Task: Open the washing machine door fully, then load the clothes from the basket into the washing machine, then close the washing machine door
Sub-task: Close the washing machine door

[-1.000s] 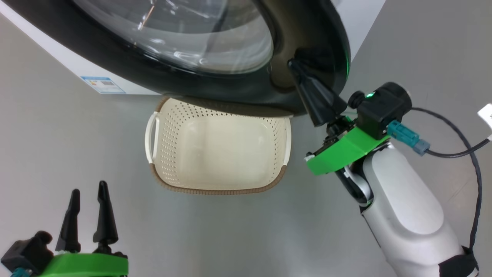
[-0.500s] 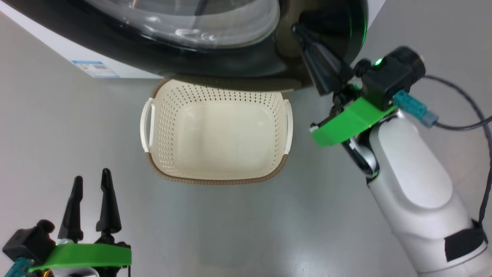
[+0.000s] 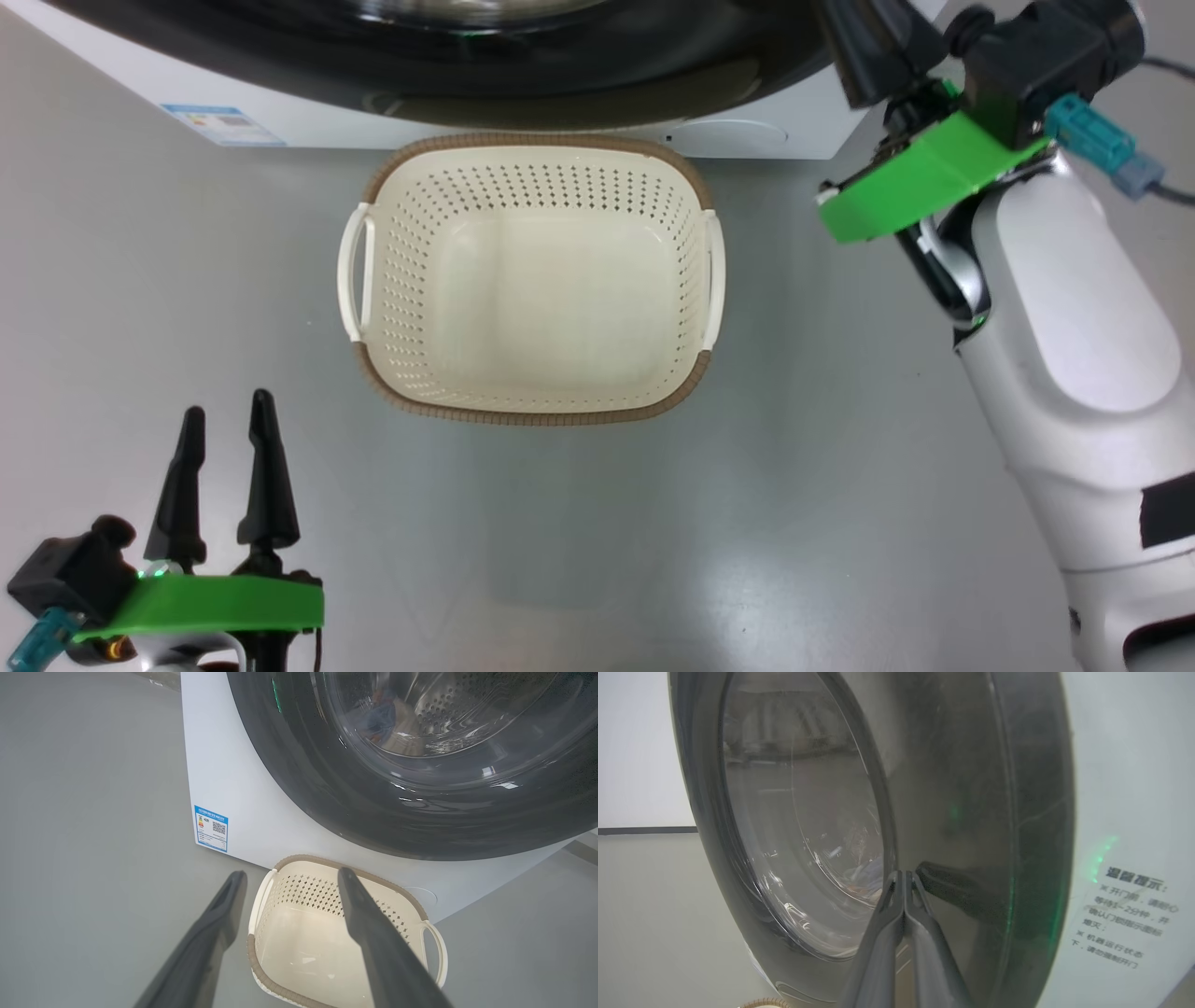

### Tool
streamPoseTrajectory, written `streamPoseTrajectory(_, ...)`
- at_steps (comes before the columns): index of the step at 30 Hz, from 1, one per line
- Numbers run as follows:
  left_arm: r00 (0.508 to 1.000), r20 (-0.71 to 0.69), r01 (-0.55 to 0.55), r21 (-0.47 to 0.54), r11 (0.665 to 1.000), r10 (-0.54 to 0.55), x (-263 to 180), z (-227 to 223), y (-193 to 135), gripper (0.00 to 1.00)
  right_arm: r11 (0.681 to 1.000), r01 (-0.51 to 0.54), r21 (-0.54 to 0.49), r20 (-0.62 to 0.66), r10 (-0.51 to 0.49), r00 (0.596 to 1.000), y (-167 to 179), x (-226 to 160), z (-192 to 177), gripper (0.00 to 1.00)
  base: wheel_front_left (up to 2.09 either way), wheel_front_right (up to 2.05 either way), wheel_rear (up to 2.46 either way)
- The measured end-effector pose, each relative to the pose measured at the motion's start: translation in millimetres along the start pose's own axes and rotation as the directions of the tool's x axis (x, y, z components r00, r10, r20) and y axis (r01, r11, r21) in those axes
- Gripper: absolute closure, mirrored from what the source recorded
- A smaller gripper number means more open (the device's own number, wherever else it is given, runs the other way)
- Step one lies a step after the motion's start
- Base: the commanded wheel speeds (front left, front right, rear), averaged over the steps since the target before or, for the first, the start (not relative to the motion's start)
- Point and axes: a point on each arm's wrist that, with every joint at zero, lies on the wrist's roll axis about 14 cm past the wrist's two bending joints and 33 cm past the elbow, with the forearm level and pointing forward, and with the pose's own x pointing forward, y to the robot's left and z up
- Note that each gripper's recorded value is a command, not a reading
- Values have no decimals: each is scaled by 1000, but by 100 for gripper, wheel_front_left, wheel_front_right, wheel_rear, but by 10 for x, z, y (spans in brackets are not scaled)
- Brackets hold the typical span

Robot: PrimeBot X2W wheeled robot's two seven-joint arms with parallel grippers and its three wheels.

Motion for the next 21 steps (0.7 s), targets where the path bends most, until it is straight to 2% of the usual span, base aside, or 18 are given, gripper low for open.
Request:
streamPoseTrajectory(12, 1000, 20, 10, 0, 1000, -10, 44, 66, -32, 0, 998, 36, -46, -10, -36, 999, -190, 158, -15, 100, 0, 0, 0)
streamPoseTrajectory(21, 997, 52, 51, -39, 998, -49, 19, 179, -191, 0, 994, 92, -56, 20, -91, 996, -297, -14, 218, 100, 0, 0, 0)
